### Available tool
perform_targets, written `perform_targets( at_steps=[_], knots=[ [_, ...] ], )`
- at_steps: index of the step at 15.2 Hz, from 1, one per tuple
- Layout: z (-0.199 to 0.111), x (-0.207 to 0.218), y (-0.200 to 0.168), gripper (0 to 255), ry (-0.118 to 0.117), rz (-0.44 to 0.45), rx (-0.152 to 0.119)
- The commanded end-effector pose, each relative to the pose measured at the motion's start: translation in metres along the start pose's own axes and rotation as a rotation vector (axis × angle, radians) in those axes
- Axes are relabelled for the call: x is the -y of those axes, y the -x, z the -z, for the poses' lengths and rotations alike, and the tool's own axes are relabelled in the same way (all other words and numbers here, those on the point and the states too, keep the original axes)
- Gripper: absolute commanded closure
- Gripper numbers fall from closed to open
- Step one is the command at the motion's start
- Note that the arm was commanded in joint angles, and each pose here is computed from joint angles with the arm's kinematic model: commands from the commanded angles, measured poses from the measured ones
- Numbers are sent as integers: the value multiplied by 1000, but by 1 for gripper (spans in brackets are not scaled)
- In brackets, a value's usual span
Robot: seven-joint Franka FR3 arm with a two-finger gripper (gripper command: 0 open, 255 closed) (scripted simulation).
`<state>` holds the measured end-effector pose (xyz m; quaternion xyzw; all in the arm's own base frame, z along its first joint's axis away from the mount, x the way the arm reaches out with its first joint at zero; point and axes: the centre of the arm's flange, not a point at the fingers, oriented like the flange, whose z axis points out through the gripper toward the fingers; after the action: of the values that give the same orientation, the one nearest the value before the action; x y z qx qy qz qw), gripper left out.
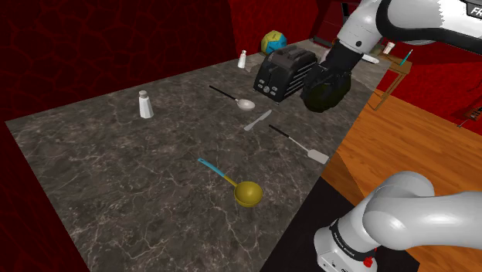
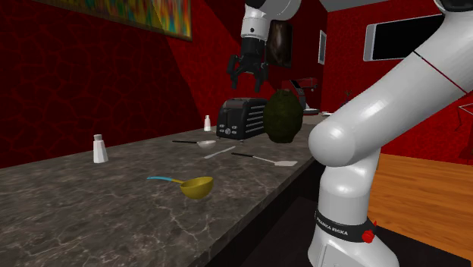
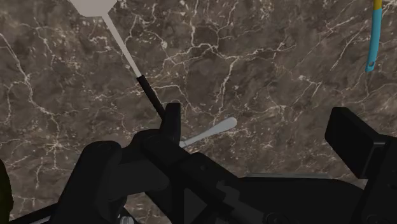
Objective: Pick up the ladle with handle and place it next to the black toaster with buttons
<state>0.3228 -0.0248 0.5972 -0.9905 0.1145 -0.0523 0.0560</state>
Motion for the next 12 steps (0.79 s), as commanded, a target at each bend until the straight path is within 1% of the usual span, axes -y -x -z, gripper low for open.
perform_targets(
  at_steps=[1, 12],
  knots=[
    [0, 0, 0, 0, 0, 0, 0],
    [-110, 93, -2, 0, -22, 166, 97]
  ],
)
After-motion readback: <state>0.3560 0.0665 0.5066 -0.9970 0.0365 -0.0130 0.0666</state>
